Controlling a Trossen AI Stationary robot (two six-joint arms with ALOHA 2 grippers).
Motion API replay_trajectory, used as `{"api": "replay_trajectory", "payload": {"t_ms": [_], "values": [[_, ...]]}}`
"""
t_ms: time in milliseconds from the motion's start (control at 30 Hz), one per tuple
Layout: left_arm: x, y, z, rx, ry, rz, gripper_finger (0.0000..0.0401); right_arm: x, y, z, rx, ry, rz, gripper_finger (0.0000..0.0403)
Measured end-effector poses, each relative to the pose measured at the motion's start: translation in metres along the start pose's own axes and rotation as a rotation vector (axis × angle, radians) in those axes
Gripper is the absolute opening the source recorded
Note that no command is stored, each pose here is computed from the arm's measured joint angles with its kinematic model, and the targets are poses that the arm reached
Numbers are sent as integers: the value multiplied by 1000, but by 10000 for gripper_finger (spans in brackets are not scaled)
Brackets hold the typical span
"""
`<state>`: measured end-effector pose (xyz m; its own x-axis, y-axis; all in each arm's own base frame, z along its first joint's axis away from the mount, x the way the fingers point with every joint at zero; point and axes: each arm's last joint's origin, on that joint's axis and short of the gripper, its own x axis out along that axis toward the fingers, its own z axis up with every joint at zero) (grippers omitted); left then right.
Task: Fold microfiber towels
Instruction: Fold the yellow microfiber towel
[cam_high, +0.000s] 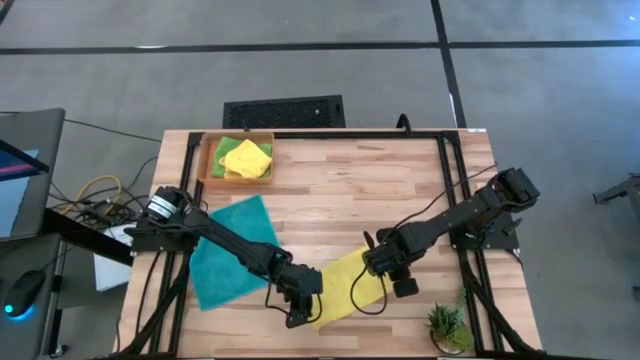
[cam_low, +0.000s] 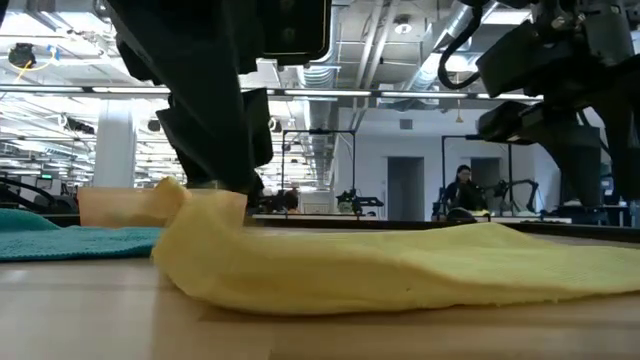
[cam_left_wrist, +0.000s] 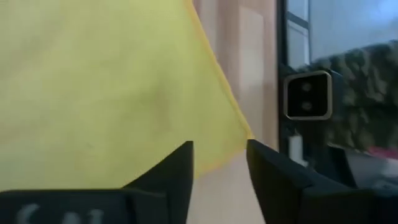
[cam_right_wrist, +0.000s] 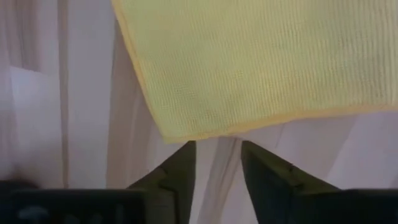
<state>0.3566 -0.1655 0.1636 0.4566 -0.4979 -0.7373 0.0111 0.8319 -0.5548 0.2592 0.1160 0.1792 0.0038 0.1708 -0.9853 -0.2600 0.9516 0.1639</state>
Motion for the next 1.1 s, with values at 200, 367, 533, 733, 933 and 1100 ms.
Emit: {"api": "replay_trajectory", "payload": {"t_ms": [200,367,533,733,933,1100], "values": [[-3,6,4,-71,76,-93,172,-17,-6,16,-7,-90,1,177],[-12,9,5,-67,84,-67,174,-23,-16,34,-142,-262,-7,174],[-40,8,2,-97,68,97,174,-24,-33,43,-153,-377,-16,166],[-84,0,-3,-135,-5,246,174,-7,-45,35,-167,-391,16,160],[-121,-8,-5,-151,-101,317,174,6,-45,31,-182,-421,19,160],[-140,-11,-8,-148,-154,356,174,19,-50,24,-169,-436,17,159]]}}
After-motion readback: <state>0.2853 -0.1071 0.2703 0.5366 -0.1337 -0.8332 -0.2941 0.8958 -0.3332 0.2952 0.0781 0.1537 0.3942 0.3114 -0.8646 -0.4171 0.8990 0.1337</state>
